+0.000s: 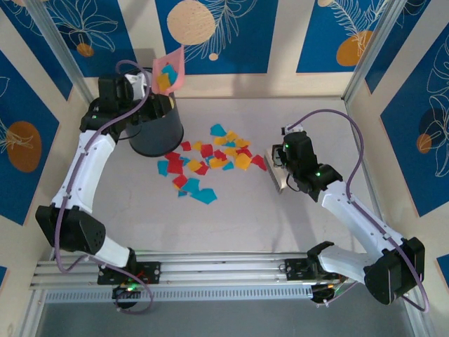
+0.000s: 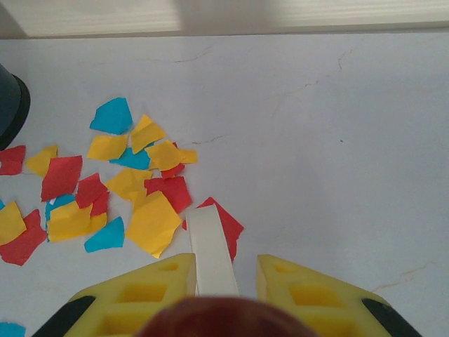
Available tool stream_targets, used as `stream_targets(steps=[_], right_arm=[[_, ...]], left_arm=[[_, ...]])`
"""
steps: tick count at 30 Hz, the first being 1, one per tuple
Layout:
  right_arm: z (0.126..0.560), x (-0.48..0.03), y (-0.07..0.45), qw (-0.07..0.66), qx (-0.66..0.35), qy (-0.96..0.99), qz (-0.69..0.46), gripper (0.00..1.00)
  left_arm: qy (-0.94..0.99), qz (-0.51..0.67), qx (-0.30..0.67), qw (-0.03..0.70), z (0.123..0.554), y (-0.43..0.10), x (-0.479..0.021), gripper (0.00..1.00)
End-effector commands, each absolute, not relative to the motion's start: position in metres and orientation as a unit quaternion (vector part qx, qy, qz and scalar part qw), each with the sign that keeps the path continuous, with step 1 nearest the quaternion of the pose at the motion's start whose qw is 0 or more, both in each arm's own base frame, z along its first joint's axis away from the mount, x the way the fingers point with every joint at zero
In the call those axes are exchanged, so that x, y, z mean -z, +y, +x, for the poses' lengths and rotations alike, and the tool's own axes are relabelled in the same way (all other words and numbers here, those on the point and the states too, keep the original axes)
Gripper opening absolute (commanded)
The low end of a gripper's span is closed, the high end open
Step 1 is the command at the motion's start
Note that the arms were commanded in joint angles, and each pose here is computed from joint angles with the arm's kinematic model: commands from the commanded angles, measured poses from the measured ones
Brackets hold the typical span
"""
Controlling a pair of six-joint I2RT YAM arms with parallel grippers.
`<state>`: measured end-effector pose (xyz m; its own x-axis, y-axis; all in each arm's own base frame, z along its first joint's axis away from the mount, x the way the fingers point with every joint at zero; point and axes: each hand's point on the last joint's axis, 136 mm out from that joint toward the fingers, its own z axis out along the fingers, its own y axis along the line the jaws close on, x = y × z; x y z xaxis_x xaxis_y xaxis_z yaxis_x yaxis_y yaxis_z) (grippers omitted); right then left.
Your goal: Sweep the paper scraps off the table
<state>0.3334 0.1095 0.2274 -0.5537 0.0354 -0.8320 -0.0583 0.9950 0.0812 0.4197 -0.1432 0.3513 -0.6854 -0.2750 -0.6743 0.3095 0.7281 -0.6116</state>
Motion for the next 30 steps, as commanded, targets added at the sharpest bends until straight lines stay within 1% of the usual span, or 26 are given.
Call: stream_targets(steps=[1, 13, 21, 30], right_arm=[[0.338, -0.236, 0.111, 0.483, -0.060, 0.873, 0.003, 0.00], [0.337, -0.235, 0.114, 0.481, -0.063, 0.874, 0.004, 0.00], [0.337, -0.231, 0.113, 0.479, -0.060, 0.876, 0.005, 0.00], [0.338, -0.229, 0.115, 0.476, -0.059, 0.878, 0.003, 0.00]], left_arm=[[0.825, -0.021, 0.405, 0.394, 0.428, -0.137, -0.364, 0.00], [0.795, -0.124, 0.469, 0.363, 0.446, -0.119, -0.350, 0.00], [0.747, -0.197, 0.533, 0.344, 0.458, -0.111, -0.342, 0.00], [0.692, -0.233, 0.602, 0.323, 0.467, -0.113, -0.344, 0.00]])
